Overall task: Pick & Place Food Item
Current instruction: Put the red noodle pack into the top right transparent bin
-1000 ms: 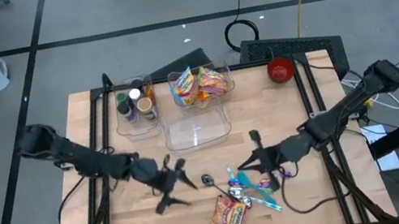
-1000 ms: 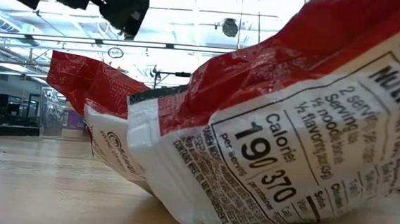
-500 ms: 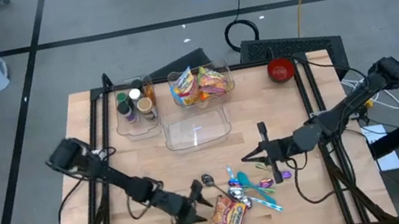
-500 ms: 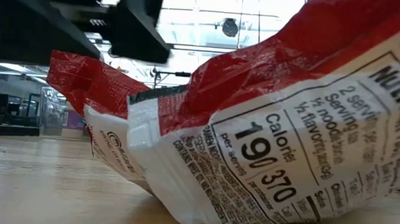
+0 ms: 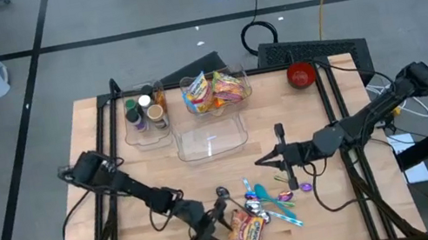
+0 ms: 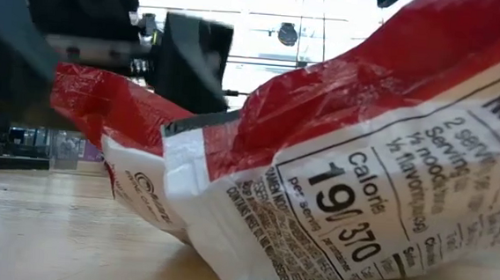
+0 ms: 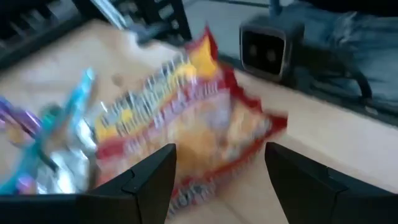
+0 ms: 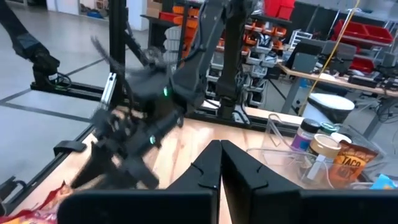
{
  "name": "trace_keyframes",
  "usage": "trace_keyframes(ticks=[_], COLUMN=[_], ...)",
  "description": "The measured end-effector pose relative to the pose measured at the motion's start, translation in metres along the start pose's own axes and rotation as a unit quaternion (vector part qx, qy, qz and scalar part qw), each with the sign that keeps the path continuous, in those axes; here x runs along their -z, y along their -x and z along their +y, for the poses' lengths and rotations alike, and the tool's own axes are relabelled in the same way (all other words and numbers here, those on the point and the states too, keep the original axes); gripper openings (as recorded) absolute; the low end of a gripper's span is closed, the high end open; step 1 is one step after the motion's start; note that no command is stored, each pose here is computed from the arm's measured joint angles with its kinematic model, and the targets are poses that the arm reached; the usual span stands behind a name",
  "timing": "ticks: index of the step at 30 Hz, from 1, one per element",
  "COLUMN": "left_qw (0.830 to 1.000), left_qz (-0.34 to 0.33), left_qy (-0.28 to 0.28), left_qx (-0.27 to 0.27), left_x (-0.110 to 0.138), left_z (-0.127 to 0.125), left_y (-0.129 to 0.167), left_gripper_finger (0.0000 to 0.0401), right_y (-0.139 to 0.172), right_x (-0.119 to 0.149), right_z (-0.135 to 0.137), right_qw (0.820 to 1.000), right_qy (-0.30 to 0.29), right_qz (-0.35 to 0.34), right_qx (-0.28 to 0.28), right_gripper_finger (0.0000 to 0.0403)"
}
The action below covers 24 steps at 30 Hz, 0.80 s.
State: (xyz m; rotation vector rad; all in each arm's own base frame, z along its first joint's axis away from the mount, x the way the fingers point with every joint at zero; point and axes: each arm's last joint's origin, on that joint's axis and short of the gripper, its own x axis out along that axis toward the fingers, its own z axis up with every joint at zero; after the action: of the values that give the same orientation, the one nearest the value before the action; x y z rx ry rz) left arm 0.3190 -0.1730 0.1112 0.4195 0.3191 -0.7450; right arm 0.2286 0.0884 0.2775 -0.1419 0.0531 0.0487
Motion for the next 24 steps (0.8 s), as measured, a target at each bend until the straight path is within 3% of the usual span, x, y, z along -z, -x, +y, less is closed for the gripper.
trace_keyframes(ticks=[10, 17, 21, 24], left_qw=[0.998, 0.999, 0.997, 0.992], left_qz=[-0.022, -0.024, -0.042, -0.057], left_qy=[0.045, -0.011, -0.013, -0.010], left_qx=[0.026, 0.024, 0.059, 0.110], left_x=[0.008, 0.010, 0.006, 0.010], left_z=[0.016, 0.020, 0.022, 0.021], left_y=[0.002, 0.003, -0.004, -0.017], left_gripper_finger=[0.0255, 0.0255, 0.0251, 0.0227], right_y=[0.000, 0.000, 0.000, 0.000], right_x=[-0.001, -0.001, -0.001, -0.001], right_z=[0.000, 0.000, 0.000, 0.000], right_qw=[1.000, 1.000, 1.000, 1.000], right_qy=[0.000, 0.002, 0.002, 0.002], right_qz=[-0.003, -0.003, -0.003, -0.004], right_qx=[0.000, 0.000, -0.001, -0.001], right_gripper_finger=[0.0001, 0.0001, 0.0001, 0.0001])
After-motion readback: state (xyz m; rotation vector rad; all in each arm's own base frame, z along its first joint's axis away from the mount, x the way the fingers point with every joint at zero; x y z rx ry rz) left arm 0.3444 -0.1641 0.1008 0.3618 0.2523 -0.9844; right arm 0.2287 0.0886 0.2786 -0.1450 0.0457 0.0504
